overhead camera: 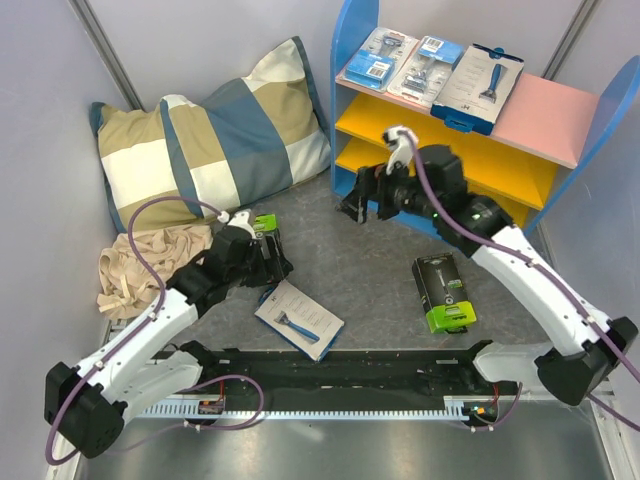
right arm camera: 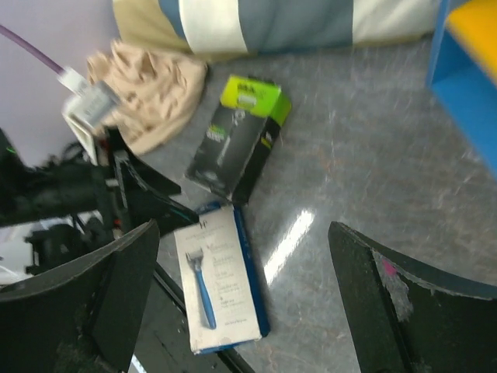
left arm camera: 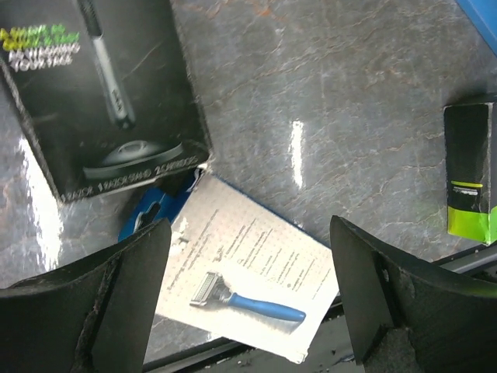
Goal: Place and organize the shaving razors onto the shelf
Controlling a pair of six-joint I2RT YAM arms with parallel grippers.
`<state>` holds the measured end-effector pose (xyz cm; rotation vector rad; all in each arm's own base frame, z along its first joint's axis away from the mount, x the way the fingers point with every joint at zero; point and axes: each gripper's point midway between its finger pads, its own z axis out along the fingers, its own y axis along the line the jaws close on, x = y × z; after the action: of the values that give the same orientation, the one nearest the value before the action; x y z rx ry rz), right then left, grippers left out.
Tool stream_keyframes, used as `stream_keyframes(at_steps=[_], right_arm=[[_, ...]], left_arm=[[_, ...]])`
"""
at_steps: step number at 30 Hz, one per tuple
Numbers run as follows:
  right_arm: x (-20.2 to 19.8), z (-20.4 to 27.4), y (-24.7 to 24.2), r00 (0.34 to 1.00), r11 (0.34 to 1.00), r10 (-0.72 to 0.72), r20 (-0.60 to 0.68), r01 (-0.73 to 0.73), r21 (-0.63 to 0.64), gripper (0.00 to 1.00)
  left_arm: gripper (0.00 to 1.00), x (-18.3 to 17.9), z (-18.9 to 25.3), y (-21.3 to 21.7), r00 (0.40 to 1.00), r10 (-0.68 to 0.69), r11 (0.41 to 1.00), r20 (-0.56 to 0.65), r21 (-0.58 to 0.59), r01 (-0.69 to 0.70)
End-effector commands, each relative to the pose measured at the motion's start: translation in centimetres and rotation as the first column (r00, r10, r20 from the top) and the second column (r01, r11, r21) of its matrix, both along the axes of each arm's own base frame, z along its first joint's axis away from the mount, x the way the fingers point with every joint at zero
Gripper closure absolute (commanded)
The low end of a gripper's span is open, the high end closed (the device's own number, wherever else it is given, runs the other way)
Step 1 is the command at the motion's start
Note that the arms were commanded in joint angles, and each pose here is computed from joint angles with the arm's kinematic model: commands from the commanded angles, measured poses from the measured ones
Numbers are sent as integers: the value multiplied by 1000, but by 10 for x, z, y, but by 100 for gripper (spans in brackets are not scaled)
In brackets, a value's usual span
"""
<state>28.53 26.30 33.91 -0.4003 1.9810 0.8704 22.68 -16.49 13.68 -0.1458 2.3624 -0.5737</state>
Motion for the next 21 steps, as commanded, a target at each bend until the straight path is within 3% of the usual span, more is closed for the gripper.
stream_keyframes(at_steps=[1, 10, 21], right_arm=[[-4, -50, 23, 999, 997, 4, -42, -7, -77, 2], [-47, -177, 54, 965, 976, 77, -251, -124, -177, 2], [-70, -248, 71, 911, 968, 136, -389, -206, -144, 3]], left_arm=[[11, -14, -11, 2, 996, 49, 997, -68, -56, -53], [16, -54, -48, 10, 977, 64, 990, -202, -109, -88], [17, -93, -55, 2, 948, 34, 979, -317, -182, -96]])
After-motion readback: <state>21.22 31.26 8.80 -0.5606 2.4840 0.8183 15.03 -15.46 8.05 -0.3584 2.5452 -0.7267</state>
